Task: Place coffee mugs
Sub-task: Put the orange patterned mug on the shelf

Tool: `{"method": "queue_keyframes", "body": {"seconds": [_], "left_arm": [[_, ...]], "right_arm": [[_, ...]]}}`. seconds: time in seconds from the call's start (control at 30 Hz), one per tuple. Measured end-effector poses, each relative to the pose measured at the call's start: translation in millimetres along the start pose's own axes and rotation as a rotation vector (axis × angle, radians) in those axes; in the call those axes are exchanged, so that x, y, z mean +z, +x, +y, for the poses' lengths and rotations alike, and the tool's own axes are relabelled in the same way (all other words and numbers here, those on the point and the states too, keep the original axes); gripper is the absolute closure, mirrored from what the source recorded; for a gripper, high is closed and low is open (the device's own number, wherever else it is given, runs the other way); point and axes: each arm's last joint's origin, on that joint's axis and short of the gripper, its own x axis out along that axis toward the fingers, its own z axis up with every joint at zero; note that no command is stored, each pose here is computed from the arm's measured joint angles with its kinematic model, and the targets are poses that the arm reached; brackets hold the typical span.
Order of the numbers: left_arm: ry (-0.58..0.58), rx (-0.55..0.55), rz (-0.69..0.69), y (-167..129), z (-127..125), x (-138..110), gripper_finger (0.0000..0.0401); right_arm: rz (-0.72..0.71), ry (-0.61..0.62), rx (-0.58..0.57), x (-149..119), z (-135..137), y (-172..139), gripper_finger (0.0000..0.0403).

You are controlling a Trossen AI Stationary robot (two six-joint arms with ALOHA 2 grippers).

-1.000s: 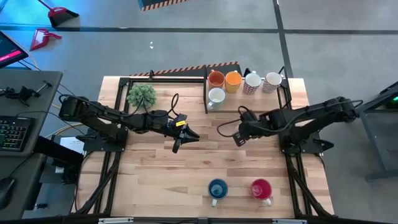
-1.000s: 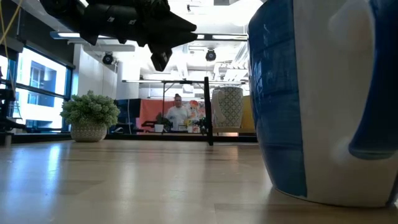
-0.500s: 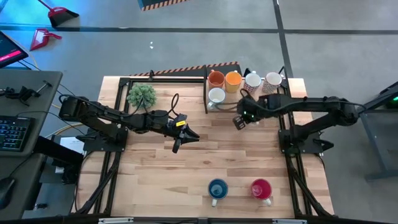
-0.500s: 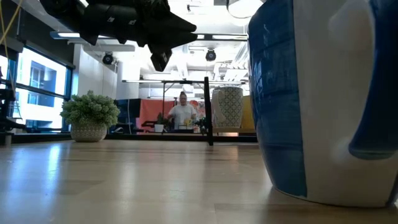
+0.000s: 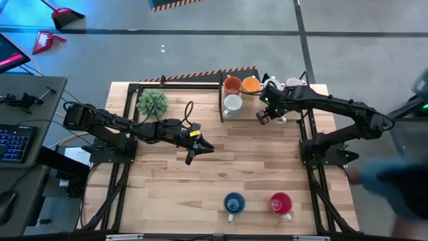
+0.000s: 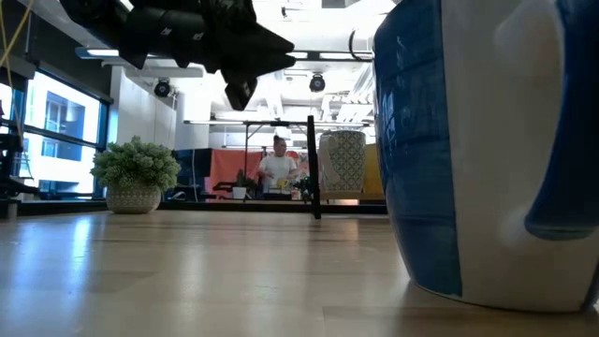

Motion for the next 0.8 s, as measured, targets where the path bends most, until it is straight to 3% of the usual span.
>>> {"method": "queue_keyframes", "body": {"seconds": [0.43, 0.8], "left_arm": [[0.003, 0.013, 0.006, -0.7, 3.8, 0.3, 0.0336], [-0.012, 0.007, 0.033, -0.9, 4.7, -1.8, 0.0336]], "right_arm": [[0.088, 0.050, -0.128, 7.7, -38.7, 4.5, 0.0403], [0.139, 0.139, -0.149, 14.7, -69.4, 7.0, 0.0403]]}}
